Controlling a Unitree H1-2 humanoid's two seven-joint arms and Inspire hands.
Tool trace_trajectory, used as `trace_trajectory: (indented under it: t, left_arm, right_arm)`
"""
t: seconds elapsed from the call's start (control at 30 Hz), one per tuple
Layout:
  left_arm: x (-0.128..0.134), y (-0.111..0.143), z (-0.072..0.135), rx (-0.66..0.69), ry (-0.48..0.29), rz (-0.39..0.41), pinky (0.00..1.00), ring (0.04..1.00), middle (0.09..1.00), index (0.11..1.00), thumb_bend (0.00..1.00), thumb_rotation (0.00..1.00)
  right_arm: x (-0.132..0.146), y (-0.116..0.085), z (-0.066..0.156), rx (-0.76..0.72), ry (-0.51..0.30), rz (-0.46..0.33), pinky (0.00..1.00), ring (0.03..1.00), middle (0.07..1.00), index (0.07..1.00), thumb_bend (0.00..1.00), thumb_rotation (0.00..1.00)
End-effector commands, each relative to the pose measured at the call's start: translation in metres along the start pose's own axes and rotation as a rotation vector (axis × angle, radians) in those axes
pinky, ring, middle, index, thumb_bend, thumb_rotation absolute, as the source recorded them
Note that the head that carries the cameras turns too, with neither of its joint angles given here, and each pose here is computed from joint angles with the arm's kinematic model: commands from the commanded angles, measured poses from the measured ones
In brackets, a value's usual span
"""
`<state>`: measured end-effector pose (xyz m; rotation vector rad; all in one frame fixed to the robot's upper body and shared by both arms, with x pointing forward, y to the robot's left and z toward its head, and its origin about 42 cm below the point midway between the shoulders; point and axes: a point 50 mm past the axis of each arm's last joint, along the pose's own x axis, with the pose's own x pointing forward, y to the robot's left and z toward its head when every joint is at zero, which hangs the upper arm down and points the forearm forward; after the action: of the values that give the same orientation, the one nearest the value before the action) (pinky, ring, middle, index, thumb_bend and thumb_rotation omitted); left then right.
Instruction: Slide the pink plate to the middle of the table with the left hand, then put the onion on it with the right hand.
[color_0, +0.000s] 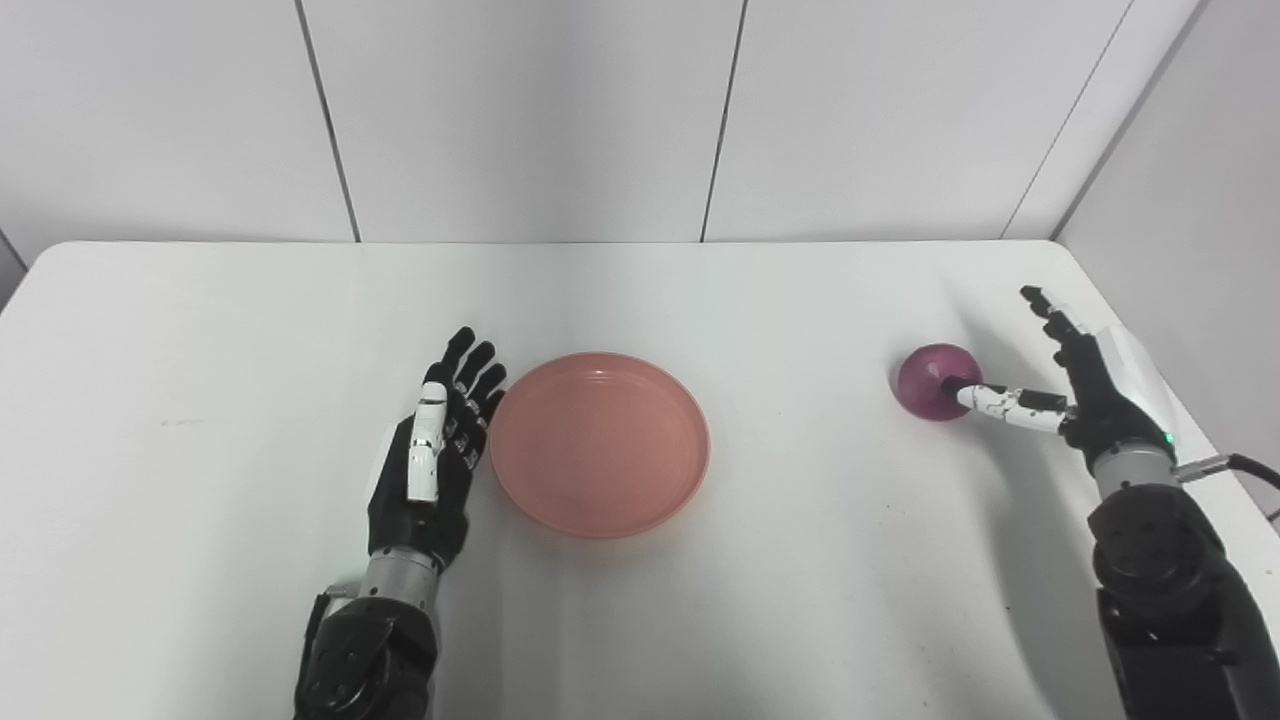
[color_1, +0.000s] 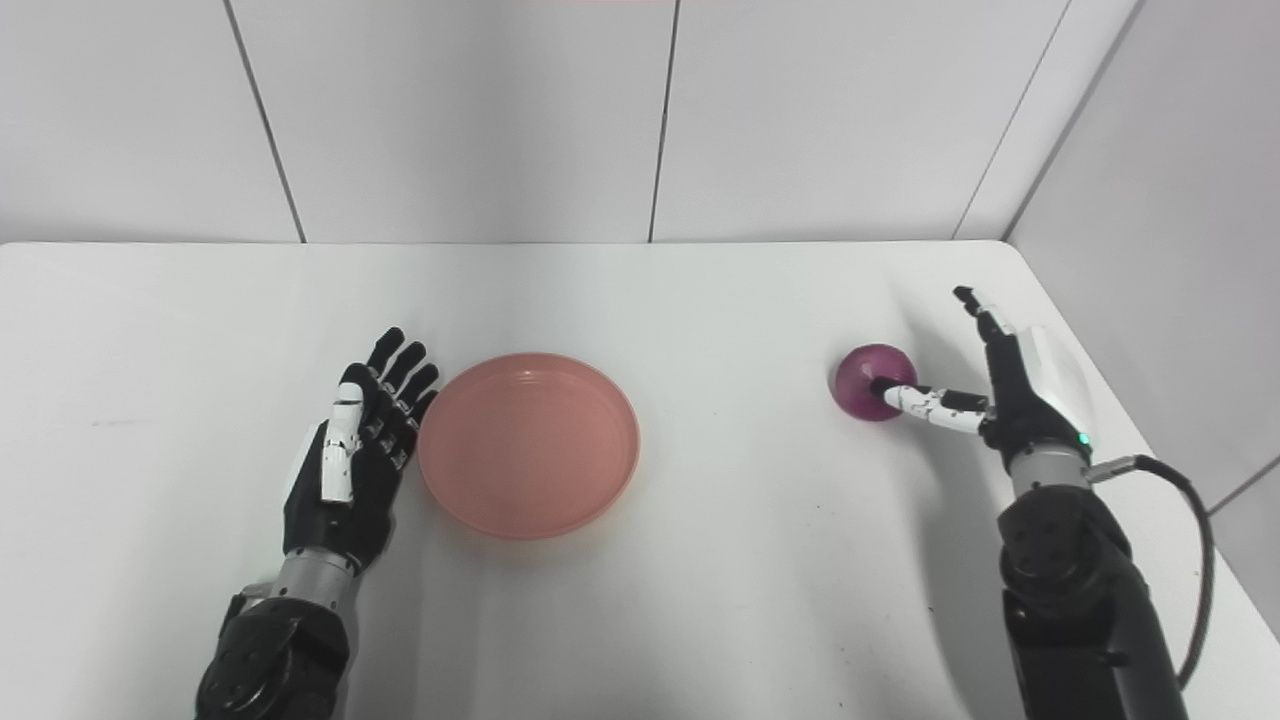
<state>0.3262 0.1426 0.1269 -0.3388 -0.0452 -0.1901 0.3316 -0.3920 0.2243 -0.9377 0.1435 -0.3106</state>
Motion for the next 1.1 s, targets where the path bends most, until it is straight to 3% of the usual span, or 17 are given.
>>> trace_trajectory:
  t: [0.0, 0.37, 1.07]
  left_arm:
    - [-0.003, 0.007, -0.007, 0.003, 0.039, 0.023, 0.94, 0.939, 0.946, 0.927, 0.46, 1.00]
    - [-0.004, 0.009, -0.006, 0.004, 0.035, 0.019, 0.94, 0.937, 0.944, 0.926, 0.45, 1.00]
    - [-0.005, 0.010, -0.007, -0.003, 0.036, 0.024, 0.93, 0.935, 0.945, 0.927, 0.45, 1.00]
  right_arm:
    - [0.009, -0.017, 0.012, -0.030, -0.064, -0.060, 0.83, 0.908, 0.930, 0.932, 1.00, 0.39]
    - [0.021, -0.003, 0.008, -0.020, -0.014, -0.009, 0.83, 0.908, 0.930, 0.941, 1.00, 0.43]
    - [0.032, 0.007, 0.018, -0.017, -0.065, 0.032, 0.84, 0.914, 0.935, 0.936, 1.00, 0.46]
